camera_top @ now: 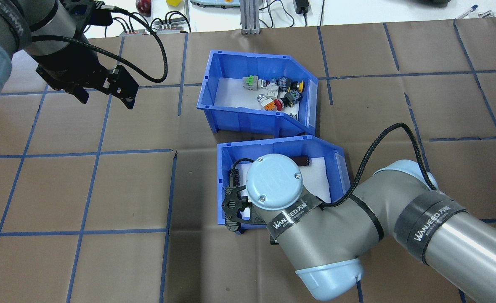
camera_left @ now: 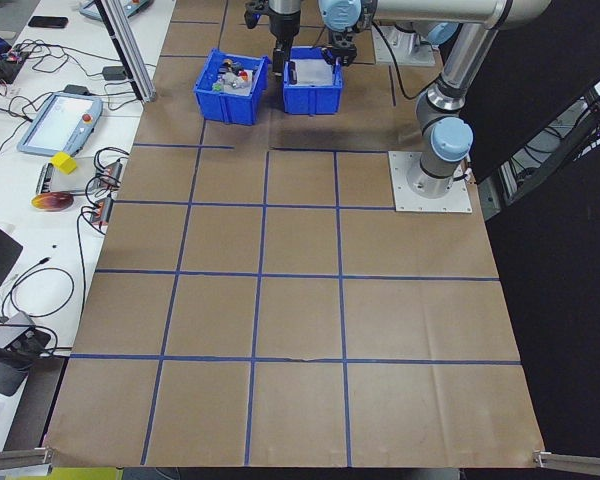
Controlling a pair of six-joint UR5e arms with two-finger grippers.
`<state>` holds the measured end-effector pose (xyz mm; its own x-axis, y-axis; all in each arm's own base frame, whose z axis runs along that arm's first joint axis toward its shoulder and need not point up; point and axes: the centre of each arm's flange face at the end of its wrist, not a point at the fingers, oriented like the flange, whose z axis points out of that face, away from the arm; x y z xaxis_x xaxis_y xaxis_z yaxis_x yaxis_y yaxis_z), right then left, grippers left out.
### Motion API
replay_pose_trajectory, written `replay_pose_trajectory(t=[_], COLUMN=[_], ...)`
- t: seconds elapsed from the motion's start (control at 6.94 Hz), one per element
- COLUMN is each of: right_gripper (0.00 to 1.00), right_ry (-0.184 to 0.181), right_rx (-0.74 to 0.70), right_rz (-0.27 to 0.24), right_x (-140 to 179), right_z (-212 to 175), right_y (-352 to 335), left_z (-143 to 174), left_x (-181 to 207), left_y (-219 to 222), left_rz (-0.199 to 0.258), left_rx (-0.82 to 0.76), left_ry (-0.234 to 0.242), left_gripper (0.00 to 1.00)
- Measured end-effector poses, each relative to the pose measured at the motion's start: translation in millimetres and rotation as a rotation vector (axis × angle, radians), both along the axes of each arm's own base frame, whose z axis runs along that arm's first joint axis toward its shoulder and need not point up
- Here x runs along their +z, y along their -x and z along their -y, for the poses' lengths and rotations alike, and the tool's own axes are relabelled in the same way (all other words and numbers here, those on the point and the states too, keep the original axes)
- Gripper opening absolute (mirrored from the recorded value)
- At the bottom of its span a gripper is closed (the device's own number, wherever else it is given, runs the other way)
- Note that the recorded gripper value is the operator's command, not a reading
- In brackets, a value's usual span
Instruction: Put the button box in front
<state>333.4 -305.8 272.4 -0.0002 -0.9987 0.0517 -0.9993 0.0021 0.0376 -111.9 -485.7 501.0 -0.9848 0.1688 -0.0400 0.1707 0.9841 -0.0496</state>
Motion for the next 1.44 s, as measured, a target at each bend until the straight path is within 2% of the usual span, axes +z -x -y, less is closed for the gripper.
replay_pose_trajectory(t=[0.29, 0.58, 0.72, 1.15, 1.44], right_gripper=[1.00, 1.00, 1.00, 1.00, 1.00], right_ry=[0.005, 0.030, 0.042, 0.014, 0.046], right_rx=[-0.013, -0.026, -0.037, -0.201, -0.415], right_rz=[0.000, 0.003, 0.008, -0.009, 0.010], right_x=[3, 18, 38, 114, 147], right_z=[1, 7, 10, 57, 99], right_y=[2, 5, 8, 59, 116], left_z=[-3, -2, -1, 1, 0], left_x=[6, 6, 5, 1, -1], left_y=[-7, -9, -9, -8, -3], left_rz=[0.069, 0.092, 0.092, 0.077, 0.023], left_rx=[0.056, 0.123, 0.130, 0.140, 0.178], left_ry=[0.011, 0.014, 0.012, 0.003, -0.006], left_gripper=[0.99, 0.99, 0.99, 1.00, 1.00])
